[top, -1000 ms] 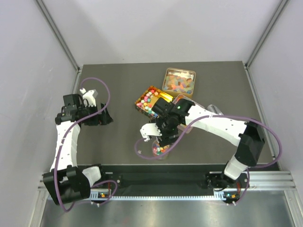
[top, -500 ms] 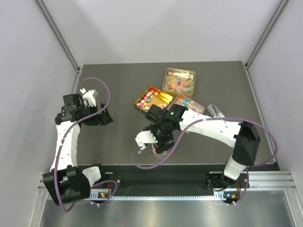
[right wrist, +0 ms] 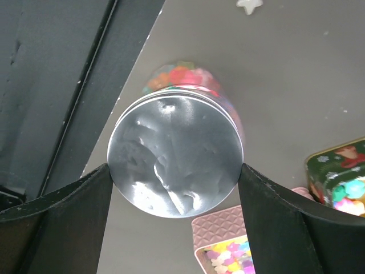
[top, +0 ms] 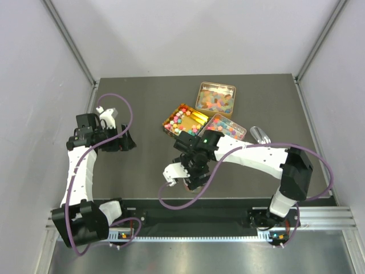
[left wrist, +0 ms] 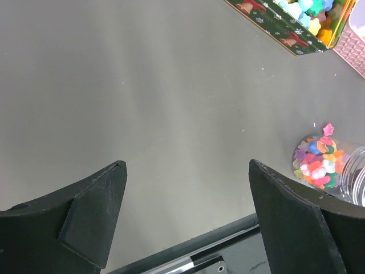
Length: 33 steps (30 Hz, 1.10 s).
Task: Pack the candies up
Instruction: Close the bottle lid on the packing bottle.
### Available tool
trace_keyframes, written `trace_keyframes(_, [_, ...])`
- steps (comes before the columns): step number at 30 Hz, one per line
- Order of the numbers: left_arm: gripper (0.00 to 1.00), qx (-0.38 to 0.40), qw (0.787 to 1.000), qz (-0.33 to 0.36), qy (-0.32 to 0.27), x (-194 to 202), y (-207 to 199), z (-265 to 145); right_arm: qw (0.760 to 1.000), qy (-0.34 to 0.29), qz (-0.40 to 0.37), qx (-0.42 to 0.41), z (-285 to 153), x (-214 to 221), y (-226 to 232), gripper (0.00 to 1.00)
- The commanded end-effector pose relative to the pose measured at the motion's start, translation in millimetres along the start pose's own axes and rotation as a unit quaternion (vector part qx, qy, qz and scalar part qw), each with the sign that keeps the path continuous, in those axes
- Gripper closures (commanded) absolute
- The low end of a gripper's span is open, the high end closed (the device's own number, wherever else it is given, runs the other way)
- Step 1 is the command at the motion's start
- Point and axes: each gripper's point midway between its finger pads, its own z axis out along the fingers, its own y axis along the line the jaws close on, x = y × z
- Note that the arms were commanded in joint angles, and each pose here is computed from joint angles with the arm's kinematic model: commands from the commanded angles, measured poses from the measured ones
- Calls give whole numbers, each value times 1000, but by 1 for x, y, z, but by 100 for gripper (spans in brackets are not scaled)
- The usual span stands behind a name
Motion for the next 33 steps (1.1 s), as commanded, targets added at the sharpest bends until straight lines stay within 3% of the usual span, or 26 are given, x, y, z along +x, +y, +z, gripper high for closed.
trace_keyframes(1, [8, 9, 999, 22, -32, -16, -7, -7, 1000, -3, -7, -10, 8, -4, 5, 20])
trace_keyframes(5, [8, 9, 999, 24, -32, -16, -7, -7, 1000, 2, -6, -8, 13, -3, 2, 18])
trace_keyframes(6, [8, 8, 999, 23, -32, -16, -7, -8, 1000, 0, -6, -1, 13, -4, -2, 12])
trace_keyframes(10, [8, 11, 999, 21, -32, -15, -7, -7, 1000, 5, -4, 10, 14, -4, -9, 4])
trace_keyframes(33, [8, 17, 999, 23, -35, -15, -9, -4, 998, 2, -7, 58, -11, -17, -32, 0])
